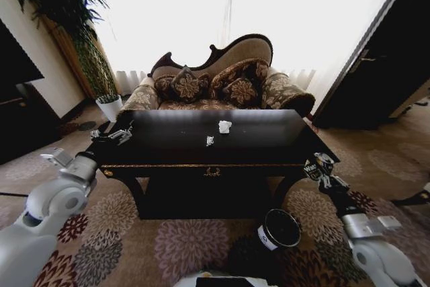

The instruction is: Move to the front of the table and place the trash on the table into the trash bin.

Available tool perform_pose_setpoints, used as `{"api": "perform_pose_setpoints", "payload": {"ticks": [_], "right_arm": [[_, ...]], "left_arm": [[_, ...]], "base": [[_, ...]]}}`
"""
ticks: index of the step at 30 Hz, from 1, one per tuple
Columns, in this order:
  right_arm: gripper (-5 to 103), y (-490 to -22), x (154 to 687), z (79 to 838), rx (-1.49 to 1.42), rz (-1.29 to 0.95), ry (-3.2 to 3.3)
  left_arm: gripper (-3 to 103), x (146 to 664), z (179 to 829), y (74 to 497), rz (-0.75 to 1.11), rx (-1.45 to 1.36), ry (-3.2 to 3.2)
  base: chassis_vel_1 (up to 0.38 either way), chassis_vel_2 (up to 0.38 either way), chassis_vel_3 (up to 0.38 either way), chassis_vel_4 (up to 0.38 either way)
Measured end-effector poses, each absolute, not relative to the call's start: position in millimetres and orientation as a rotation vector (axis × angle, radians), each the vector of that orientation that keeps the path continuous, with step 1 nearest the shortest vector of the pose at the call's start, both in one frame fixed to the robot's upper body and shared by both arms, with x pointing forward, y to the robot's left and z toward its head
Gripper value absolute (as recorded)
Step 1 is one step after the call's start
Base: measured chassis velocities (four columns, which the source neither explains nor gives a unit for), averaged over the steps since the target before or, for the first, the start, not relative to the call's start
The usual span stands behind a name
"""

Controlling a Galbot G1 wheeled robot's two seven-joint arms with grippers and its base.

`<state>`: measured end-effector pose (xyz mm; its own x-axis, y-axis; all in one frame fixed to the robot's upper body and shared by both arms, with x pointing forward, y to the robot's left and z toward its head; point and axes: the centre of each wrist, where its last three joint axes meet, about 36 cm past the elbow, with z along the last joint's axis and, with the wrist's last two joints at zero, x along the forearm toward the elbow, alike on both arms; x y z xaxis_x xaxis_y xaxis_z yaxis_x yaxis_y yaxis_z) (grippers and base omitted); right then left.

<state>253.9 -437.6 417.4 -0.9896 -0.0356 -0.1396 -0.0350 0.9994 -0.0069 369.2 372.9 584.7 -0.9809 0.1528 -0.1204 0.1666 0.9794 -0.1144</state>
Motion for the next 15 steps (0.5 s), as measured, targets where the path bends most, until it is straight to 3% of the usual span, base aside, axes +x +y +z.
{"api": "perform_pose_setpoints", "payload": {"ticks": [15], "right_arm": [[0, -414, 198, 285, 0.205, 0.127, 3.128]], "left_arm": [[100, 369, 585, 373, -0.188, 0.244, 3.015]], "base": [[0.0, 0.0, 0.0, 0.0]]}}
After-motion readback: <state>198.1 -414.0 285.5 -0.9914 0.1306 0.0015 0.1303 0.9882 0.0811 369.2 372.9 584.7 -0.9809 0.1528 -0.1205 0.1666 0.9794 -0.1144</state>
